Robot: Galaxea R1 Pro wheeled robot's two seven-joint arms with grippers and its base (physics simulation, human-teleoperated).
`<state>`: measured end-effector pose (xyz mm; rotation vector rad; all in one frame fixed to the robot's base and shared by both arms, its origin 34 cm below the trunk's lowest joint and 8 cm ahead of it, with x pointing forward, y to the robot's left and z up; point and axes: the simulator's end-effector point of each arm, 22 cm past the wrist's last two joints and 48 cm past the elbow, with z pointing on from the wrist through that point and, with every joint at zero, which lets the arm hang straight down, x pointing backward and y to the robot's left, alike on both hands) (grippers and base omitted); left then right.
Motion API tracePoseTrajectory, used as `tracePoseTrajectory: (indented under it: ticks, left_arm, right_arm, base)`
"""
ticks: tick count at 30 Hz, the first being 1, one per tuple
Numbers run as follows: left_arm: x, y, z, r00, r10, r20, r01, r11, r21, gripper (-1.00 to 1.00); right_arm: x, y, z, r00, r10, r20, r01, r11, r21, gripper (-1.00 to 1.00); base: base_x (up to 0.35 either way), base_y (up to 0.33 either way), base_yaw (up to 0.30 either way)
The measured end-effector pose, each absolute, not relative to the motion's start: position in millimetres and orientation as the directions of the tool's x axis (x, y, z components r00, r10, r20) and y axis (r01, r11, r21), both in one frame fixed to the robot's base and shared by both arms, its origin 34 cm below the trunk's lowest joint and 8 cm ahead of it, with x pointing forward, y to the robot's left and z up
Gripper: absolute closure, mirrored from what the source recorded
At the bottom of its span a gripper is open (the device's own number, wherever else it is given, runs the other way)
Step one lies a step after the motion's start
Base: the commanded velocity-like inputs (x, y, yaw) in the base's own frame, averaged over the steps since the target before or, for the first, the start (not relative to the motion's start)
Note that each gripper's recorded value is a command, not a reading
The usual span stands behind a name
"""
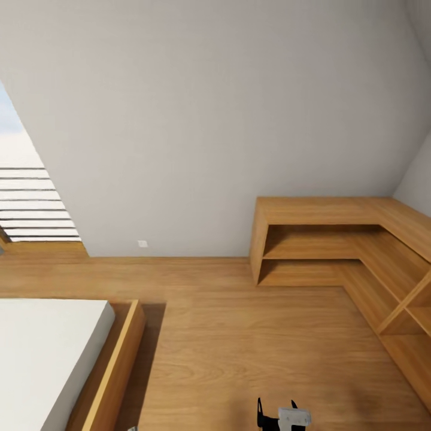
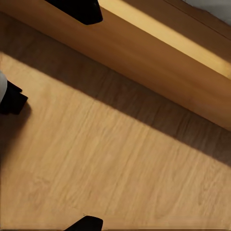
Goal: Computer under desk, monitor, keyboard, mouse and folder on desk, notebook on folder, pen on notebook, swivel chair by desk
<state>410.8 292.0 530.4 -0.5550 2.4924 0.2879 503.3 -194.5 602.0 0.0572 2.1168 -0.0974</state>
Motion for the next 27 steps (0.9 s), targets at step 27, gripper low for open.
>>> tracePoseTrajectory:
  ticks: [27]
  left_arm:
    - [410.8,292.6,530.7,-0.754,-0.324,-0.571,-0.447,0.890,0.086,-1.00]
  right_arm:
    - [504.4,-193.4,602.9,-0.517,0.002,-0.856,0.078,0.996,-0.045,-1.00]
  base:
    - [0.330,0.000,-0.161]
